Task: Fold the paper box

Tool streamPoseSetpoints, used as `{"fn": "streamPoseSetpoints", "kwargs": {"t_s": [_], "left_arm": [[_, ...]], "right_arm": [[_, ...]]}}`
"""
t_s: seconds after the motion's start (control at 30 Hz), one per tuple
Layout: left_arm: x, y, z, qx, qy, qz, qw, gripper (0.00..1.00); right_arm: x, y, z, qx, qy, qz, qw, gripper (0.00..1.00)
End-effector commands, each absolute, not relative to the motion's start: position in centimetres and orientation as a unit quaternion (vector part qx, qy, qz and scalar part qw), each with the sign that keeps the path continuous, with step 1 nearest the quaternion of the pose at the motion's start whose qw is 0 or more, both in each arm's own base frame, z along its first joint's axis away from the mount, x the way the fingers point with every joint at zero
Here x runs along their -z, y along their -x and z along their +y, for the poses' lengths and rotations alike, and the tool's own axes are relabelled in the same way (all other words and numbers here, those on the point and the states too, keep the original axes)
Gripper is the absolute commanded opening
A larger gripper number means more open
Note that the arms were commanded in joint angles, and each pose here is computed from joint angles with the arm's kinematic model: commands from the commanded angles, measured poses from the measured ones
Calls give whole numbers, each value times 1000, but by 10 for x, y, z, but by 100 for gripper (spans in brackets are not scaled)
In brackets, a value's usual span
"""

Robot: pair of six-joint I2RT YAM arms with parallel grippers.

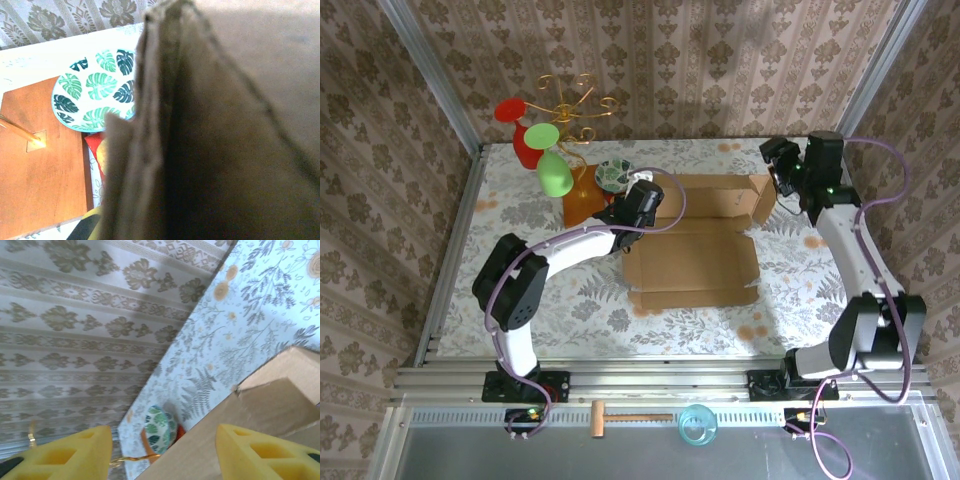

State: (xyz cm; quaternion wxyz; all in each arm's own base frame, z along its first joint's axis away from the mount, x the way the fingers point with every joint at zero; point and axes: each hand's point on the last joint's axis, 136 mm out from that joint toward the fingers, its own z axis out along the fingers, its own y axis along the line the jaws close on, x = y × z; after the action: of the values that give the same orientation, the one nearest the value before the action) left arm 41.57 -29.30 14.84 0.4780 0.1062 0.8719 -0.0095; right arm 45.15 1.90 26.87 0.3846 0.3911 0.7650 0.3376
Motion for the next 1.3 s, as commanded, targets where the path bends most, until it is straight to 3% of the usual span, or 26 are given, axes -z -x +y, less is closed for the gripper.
{"fn": "streamPoseSetpoints", "kwargs": {"t_s": [0.0, 0.33, 0.57, 0.9, 1.0, 1.13, 1.27], "left_arm": [[-152, -410, -292, 13, -120, 877, 465, 0], [-146, -409, -295, 15, -129, 883, 451, 0], [-144, -409, -298, 18, -132, 885, 446, 0], [-142, -412, -302, 25, -127, 887, 443, 0], [-141, -413, -299, 28, -119, 890, 439, 0], [-142, -414, -292, 38, -97, 897, 431, 0], [-147, -415, -290, 42, -95, 898, 429, 0]], "right_arm": [[-225, -441, 23, -299, -373, 818, 319, 58], [-179, -441, 30, -281, -347, 851, 275, 62], [-178, -450, 48, -326, -333, 846, 261, 62], [-181, -455, 58, -368, -352, 823, 252, 33], [-183, -455, 56, -367, -355, 821, 255, 33], [-198, -447, 41, -330, -357, 822, 296, 47], [-200, -415, 4, -256, -399, 811, 343, 52]]}}
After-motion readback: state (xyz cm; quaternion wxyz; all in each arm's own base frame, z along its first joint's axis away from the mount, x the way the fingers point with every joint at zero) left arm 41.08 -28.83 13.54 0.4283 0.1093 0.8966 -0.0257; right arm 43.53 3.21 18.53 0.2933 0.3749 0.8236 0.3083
